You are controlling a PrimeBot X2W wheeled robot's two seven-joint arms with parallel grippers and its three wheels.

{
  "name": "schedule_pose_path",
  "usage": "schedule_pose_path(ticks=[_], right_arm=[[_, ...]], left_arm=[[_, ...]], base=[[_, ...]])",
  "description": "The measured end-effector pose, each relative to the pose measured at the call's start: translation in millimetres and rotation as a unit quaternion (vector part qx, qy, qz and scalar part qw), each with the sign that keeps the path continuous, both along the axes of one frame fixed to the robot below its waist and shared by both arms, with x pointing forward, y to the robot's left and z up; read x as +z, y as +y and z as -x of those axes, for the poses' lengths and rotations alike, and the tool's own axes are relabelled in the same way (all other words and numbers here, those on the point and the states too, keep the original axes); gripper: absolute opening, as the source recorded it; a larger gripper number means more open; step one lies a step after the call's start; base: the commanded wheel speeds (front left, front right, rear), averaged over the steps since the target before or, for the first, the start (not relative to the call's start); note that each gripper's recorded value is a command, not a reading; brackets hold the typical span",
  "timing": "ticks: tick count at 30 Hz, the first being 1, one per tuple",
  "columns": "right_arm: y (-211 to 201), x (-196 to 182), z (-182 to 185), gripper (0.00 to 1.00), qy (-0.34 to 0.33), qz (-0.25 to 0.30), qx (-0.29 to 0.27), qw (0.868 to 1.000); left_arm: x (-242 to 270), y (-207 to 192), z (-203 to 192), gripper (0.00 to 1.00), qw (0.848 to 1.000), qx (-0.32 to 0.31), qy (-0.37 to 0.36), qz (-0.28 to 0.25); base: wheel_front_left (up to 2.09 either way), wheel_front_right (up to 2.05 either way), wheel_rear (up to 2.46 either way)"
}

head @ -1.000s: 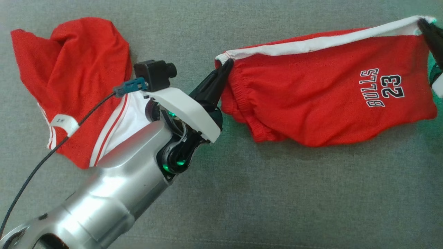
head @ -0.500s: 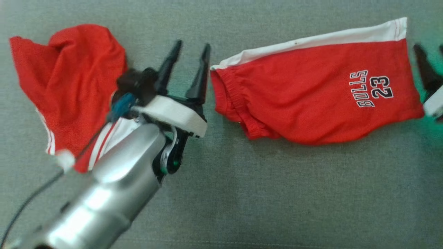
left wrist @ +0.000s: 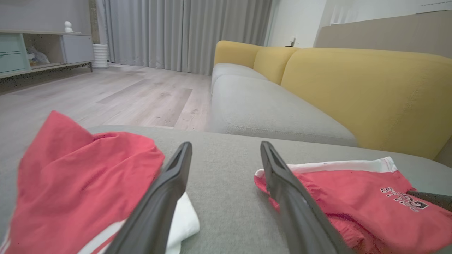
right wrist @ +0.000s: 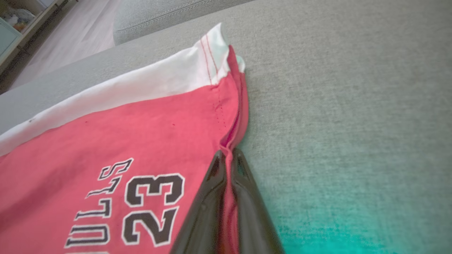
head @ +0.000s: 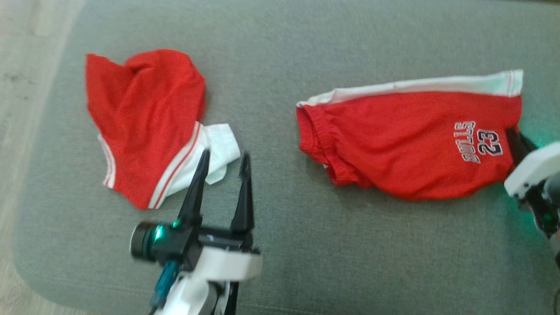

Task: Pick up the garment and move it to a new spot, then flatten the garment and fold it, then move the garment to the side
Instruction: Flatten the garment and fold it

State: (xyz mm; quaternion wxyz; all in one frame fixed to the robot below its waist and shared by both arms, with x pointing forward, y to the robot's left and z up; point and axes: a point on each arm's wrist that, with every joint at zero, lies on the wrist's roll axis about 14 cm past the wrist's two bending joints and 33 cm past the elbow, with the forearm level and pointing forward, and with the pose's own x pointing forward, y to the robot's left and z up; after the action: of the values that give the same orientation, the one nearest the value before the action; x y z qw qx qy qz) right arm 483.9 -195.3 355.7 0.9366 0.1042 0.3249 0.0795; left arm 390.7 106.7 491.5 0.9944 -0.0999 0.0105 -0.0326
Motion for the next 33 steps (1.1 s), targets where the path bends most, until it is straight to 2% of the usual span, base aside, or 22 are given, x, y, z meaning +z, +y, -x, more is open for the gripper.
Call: schedule_pose_path(ticks=[7, 15, 19, 22, 25, 28, 33], right_arm=[[-13.6, 7.3, 19.8, 0.0, -0.006, 0.005, -0.021, 1.0], [-111.9, 38.1, 32.9, 0.0, -0.02, 0.11, -0.064, 0.992], [-134.7, 60.0, 32.2, 0.0, -0.043, 0.137, -0.069, 0.987], [-120.8, 87.5, 16.9, 0.0, -0.089, 0.124, -0.054, 0.987], [-86.3, 122.9, -2.3, 0.0, -0.147, 0.108, -0.011, 0.983], [-36.1, 144.4, -8.9, 0.0, -0.18, 0.09, 0.052, 0.978], [63.0, 143.9, 6.0, 0.0, -0.177, 0.062, 0.177, 0.966]], left_arm=[[16.3, 19.6, 27.3, 1.0, 0.999, 0.027, -0.029, -0.031], [22.8, 14.8, 37.0, 1.0, 0.999, 0.014, -0.043, -0.03], [27.2, 7.4, 36.5, 1.0, 0.998, -0.001, -0.052, -0.027], [31.3, 5.5, 36.5, 1.0, 0.998, -0.005, -0.06, -0.027], [35.0, 2.4, 37.9, 1.0, 0.997, -0.011, -0.067, -0.027], [33.3, -1.5, 43.2, 1.0, 0.997, -0.018, -0.065, -0.023], [33.4, 0.5, 48.9, 1.0, 0.997, -0.016, -0.066, -0.023]], base=[[0.0, 0.0, 0.0], [0.0, 0.0, 0.0], [0.0, 0.0, 0.0], [0.0, 0.0, 0.0], [0.0, 0.0, 0.0], [0.0, 0.0, 0.0], [0.0, 0.0, 0.0]])
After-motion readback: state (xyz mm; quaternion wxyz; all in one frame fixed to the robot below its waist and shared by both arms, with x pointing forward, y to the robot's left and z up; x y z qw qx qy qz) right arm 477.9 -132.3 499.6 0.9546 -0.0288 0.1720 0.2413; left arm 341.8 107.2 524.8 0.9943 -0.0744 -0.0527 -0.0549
